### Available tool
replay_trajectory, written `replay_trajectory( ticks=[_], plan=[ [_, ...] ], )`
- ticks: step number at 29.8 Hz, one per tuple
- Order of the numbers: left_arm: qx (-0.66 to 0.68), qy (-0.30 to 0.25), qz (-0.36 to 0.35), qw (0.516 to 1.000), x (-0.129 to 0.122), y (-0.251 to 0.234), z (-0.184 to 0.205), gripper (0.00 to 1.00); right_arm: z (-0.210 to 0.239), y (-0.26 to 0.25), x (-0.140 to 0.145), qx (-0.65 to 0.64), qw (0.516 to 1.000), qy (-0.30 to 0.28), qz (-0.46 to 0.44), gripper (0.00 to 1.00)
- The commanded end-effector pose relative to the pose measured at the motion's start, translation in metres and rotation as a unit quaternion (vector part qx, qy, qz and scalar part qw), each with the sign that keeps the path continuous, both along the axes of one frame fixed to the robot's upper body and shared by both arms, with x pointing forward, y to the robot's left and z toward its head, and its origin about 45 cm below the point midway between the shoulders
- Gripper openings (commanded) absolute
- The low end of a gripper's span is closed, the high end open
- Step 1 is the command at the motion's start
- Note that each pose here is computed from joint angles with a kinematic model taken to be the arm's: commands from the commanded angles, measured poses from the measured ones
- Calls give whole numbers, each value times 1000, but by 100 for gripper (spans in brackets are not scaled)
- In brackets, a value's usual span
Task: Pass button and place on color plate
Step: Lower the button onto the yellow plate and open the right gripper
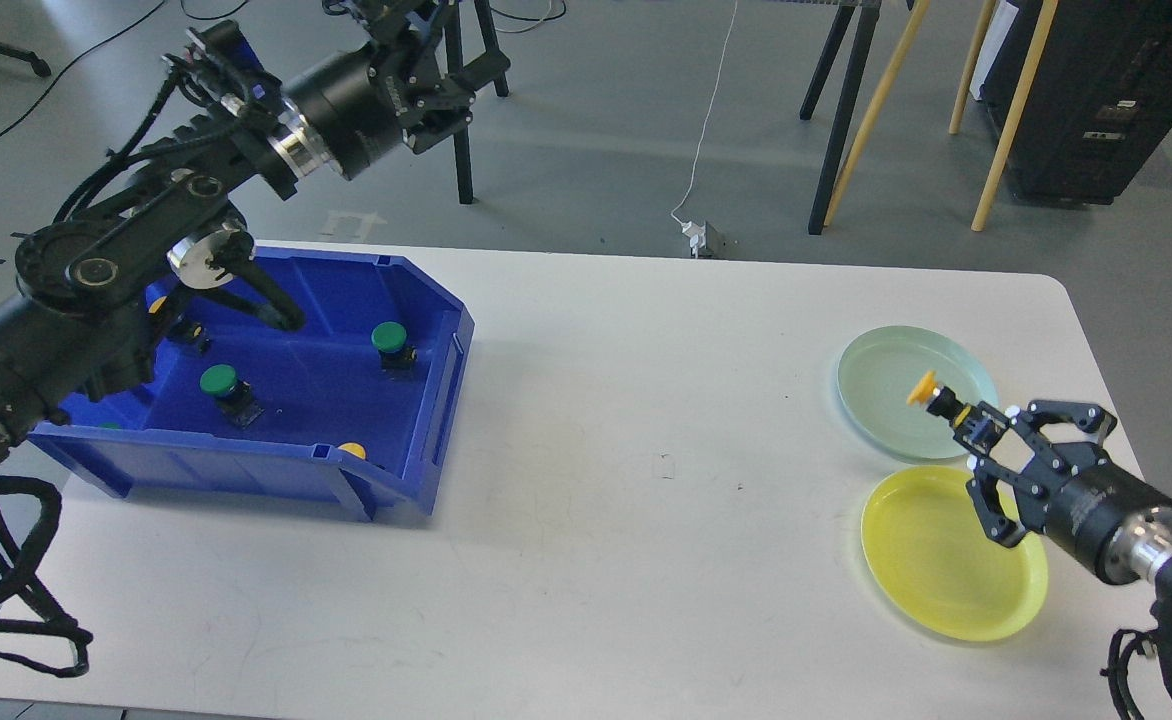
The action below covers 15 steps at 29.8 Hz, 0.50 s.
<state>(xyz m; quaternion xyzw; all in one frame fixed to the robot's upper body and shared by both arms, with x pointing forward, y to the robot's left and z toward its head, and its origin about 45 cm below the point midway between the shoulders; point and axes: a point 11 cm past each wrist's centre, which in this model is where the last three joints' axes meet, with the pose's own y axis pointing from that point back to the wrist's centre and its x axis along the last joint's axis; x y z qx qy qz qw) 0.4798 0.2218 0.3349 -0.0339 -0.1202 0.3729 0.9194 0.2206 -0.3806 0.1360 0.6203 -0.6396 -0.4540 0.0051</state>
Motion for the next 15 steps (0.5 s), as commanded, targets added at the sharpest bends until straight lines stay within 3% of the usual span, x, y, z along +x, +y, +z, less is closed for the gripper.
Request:
replay_trajectory(
  ticks=[1, 6, 7, 9, 13, 15],
  plan=[
    [33, -14, 15, 999, -2, 29, 11, 98, -29, -3, -42, 17, 997, 63, -29, 3],
    [222, -96, 19, 970, -19, 79, 49, 98, -37, 4, -46, 33, 996, 68, -39, 45],
    [290, -120, 11, 949, -24, 85, 54, 98, -36, 4, -45, 35, 996, 66, -40, 58],
    [410, -154, -7, 899, -31, 93, 53, 98, -35, 6, -44, 48, 996, 64, -45, 100],
    [582, -188, -44, 790, -39, 104, 33, 99, -24, 13, -39, 97, 994, 30, -31, 100],
    [660, -176, -83, 725, -45, 113, 1, 99, -15, 15, -33, 126, 992, 1, -23, 100]
  ],
)
